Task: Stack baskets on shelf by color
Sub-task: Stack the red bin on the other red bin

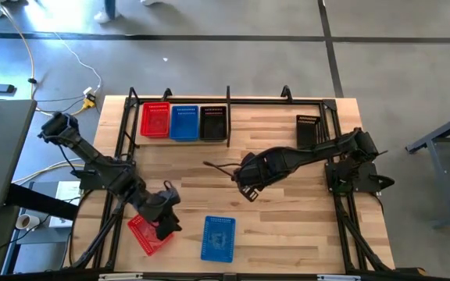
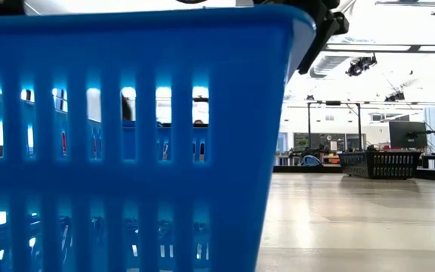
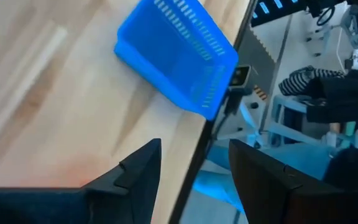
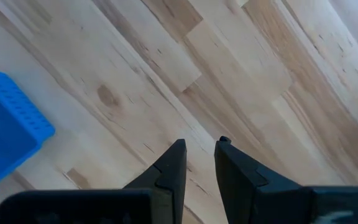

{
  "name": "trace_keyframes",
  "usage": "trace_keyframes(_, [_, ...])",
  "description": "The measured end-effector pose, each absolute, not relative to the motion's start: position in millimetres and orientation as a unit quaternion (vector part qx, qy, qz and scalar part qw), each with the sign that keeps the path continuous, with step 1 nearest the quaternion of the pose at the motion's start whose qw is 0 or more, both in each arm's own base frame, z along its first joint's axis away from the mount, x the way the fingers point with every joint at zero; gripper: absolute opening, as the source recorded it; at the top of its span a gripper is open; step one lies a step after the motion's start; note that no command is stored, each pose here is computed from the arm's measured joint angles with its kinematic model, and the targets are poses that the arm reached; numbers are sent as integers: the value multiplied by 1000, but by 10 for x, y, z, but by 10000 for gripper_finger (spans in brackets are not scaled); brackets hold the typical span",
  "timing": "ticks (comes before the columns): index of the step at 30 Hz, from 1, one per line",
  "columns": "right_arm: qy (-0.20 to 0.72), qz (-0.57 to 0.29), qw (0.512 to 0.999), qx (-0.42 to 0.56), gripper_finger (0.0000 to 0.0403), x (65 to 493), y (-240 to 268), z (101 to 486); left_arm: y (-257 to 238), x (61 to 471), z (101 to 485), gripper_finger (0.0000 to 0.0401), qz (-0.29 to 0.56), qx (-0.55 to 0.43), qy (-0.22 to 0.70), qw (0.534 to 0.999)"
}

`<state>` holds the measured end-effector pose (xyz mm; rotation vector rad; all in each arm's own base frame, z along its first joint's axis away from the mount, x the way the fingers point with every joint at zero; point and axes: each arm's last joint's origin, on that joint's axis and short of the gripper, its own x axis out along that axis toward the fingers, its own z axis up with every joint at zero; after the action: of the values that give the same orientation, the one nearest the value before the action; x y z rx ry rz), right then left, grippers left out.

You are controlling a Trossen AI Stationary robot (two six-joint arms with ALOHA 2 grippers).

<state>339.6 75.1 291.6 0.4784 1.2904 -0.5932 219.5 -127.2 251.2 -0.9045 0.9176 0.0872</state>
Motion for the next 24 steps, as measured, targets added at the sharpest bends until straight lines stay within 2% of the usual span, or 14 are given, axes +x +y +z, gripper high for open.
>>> trace_keyframes(7, [592,-254,739,195,73,3400,740,2916,-1493,2014,2485,177,40,-437,460,772])
trace_keyframes(14, [589,-249,746,186,73,3412,739,2918,-1656,1820,2440,177,76,-445,472,757])
trace_keyframes(24, [584,-244,752,186,73,3429,743,2920,-1850,1838,2183,177,112,-426,498,747])
